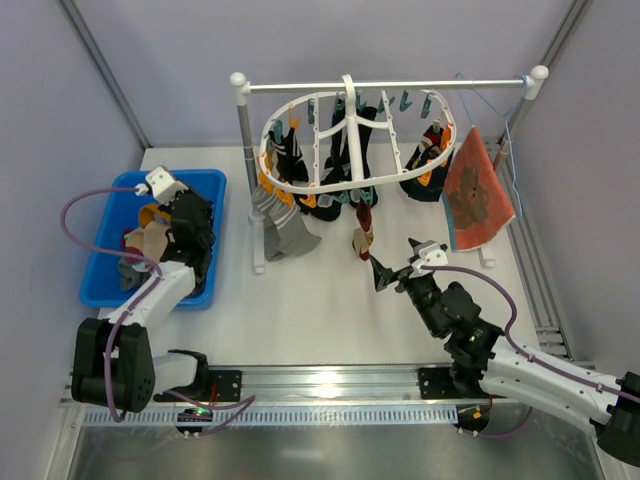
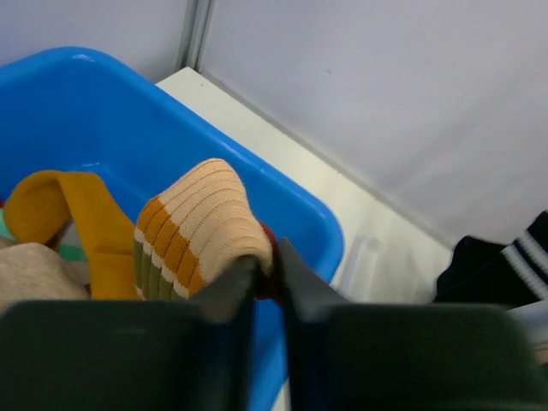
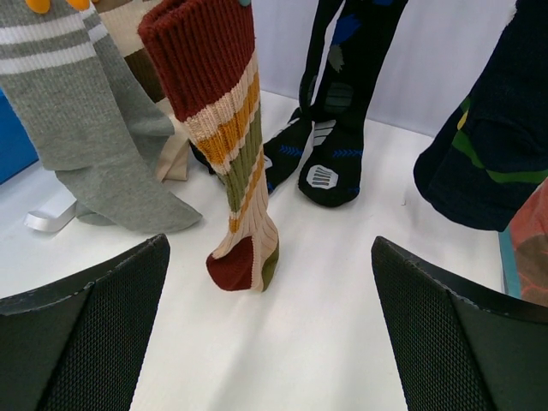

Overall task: Remove the socks clipped to the hanger
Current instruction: Place the sock in the bin, then remove the sock from the hanger.

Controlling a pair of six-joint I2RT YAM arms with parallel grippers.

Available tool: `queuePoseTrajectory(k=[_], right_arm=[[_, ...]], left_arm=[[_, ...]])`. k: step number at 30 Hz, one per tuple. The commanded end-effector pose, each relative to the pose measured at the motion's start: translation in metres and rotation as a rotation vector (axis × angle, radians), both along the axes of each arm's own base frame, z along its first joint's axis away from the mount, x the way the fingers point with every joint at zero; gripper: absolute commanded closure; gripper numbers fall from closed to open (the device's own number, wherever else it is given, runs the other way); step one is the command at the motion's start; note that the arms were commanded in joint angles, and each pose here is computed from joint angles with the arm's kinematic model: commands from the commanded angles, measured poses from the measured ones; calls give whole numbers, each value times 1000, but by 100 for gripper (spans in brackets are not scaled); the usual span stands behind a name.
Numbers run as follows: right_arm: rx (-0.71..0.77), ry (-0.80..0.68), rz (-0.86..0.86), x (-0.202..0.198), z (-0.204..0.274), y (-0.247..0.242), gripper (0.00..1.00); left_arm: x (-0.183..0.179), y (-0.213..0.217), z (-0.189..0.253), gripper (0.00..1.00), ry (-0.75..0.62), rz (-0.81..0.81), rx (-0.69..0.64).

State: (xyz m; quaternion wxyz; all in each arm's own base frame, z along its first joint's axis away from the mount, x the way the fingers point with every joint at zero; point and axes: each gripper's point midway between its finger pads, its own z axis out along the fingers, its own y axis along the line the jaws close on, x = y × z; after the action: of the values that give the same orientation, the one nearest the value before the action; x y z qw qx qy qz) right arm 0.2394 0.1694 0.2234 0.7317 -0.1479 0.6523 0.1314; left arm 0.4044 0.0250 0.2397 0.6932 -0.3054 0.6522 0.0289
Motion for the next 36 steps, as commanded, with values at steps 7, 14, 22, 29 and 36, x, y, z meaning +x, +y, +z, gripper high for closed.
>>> queuePoseTrajectory(k=[7,14,22,29,36], right_arm=[[57,-31,1,0,16,0,0],[57,-29,0,0,15,0,0],[81,-40,-9,-2,19,-5,0],[111,-47,-7,-5,21,-9,0],[119,-46,-26,-4,20,-12,0]], left_arm=[[1,12,8,0,-8,80,-35],[-20,7,25,0,-64,65,-44],[-42,-50,44,0,-113,-40,42],[-84,-127,44,1,-199,-231,51],[-122,-202,36,0,-208,-382,182]])
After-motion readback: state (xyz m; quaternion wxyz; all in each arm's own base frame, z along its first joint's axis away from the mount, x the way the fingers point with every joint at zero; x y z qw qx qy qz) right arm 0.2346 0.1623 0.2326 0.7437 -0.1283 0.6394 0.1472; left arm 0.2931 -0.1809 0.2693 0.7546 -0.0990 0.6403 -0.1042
